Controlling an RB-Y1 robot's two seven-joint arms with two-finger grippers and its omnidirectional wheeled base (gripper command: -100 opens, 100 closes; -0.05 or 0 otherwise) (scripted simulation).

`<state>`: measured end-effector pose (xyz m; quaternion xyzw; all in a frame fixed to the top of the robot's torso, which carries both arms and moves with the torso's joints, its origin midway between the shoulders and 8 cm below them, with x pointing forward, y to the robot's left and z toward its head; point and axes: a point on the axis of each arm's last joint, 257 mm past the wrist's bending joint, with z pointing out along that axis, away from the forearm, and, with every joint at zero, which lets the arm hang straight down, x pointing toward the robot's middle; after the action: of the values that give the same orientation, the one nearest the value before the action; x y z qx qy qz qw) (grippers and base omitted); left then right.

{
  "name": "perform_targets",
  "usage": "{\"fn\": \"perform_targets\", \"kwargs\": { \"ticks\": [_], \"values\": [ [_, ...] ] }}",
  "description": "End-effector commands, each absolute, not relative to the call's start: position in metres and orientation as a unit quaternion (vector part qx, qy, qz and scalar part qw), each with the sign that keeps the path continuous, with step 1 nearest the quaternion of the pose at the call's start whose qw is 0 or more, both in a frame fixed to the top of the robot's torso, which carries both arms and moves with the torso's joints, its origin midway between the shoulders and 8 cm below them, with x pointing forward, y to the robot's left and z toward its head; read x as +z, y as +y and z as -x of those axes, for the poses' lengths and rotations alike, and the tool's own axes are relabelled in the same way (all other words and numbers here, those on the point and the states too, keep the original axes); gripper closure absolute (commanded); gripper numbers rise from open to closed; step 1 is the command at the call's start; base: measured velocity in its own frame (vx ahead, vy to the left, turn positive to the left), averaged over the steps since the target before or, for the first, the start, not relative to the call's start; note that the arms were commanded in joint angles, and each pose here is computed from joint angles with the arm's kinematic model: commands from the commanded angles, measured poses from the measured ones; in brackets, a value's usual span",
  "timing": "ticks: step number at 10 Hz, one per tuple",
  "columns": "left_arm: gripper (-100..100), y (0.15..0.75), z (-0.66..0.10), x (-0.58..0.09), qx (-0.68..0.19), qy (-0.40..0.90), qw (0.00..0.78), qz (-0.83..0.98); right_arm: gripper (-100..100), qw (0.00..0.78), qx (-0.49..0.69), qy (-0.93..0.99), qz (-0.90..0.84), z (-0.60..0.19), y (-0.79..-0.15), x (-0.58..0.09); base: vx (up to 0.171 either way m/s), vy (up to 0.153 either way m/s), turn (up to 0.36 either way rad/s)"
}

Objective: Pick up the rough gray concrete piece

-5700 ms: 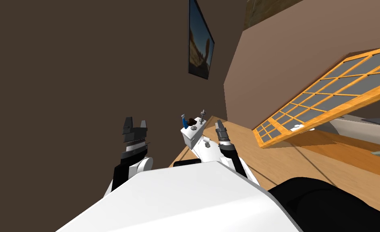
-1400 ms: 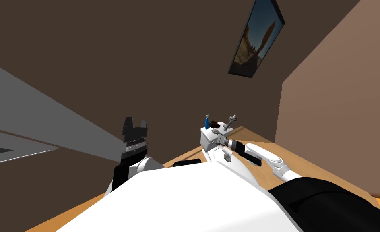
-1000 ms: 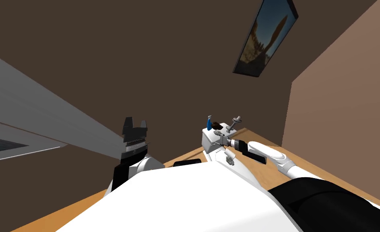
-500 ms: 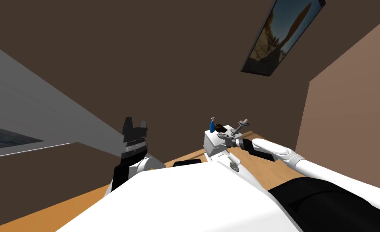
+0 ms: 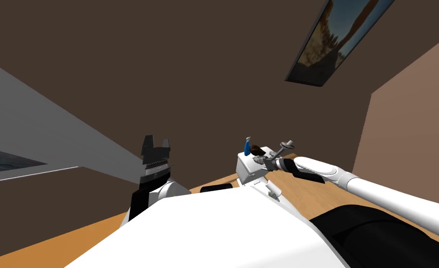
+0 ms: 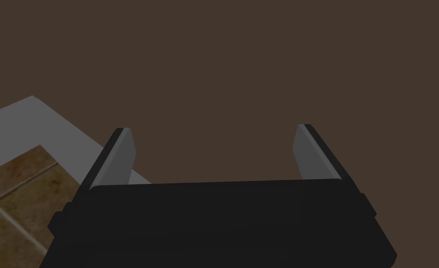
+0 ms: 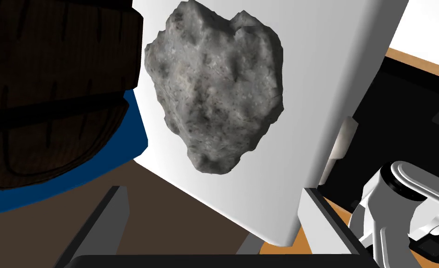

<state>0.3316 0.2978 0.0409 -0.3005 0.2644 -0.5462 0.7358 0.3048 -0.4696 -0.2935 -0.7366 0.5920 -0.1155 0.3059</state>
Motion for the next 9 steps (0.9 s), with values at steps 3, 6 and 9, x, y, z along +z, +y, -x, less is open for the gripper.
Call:
{"fn": "perform_targets", "kwargs": {
  "ticks": [3,6,9],
  "values": [
    [0,0.298,-0.332,0.041,-0.546,0.264,0.736,0.301,-100,0.273,-0.119,0.585,0.754,-0.296,-0.487,-0.296,0.042,-0.016,0.024],
    [0,0.298,-0.332,0.041,-0.546,0.264,0.736,0.301,-100,0.269,-0.125,0.602,0.742,-0.295,-0.507,-0.299,-0.035,0.013,0.121],
    [0,0.298,-0.332,0.041,-0.546,0.264,0.736,0.301,-100,0.264,-0.135,0.627,0.721,-0.291,-0.538,-0.305,-0.101,0.034,0.241]
  ]
}}
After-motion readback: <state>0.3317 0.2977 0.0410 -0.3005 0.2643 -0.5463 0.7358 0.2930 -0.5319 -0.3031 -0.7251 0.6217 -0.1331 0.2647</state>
